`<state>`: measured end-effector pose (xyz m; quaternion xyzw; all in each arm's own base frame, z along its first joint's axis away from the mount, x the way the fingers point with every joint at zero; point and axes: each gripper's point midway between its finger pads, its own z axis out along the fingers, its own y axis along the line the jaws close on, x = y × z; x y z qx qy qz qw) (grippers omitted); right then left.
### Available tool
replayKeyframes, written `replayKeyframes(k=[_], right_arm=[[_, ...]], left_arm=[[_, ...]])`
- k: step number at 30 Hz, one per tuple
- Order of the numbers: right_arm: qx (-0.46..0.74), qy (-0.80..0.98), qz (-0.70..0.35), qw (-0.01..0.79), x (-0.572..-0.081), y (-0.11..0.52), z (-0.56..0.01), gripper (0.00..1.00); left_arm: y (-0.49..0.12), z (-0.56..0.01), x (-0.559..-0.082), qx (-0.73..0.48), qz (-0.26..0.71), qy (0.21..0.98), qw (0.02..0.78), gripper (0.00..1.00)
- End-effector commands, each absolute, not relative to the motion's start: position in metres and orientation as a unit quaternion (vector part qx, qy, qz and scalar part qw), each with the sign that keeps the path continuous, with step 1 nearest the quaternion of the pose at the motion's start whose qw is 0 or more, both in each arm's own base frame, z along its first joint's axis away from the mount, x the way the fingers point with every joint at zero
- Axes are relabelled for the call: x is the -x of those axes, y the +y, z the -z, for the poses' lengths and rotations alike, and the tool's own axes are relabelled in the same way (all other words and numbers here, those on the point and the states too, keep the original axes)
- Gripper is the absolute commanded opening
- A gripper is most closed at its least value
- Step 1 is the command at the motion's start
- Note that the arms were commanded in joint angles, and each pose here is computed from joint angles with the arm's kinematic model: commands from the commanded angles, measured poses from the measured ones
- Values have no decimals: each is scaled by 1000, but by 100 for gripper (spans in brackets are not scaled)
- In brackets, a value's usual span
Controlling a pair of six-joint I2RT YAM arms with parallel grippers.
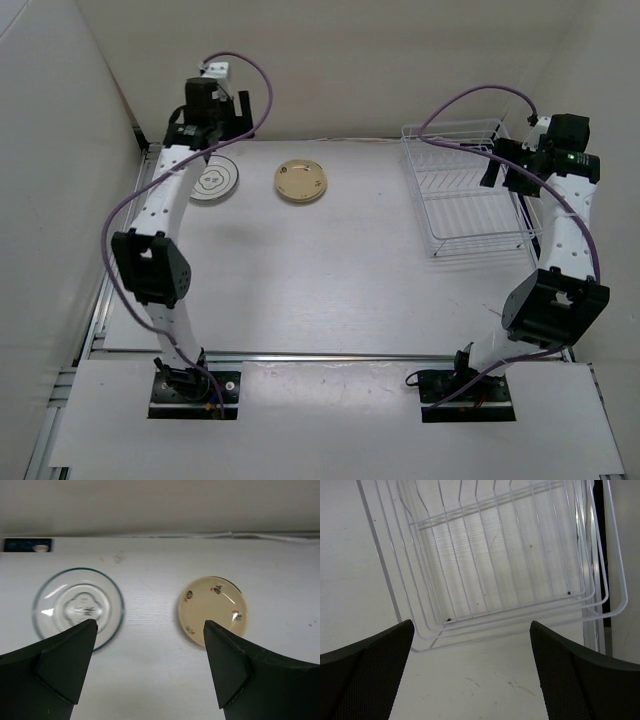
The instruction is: Unload the plates from the dish rack
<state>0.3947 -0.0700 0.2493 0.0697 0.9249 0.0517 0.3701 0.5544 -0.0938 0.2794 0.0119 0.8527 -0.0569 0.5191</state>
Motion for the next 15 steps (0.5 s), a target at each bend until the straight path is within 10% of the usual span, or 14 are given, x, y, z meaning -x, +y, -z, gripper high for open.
replayKeyframes(k=[1,15], right_arm=[[-83,907,-30,412,-385,-75,-275,100],[-49,914,-70,396,-338,-47,-254,100]], left_arm=[[-33,-325,-523,17,-9,834,551,99],[112,-253,-353,172,-88,855,480,99]])
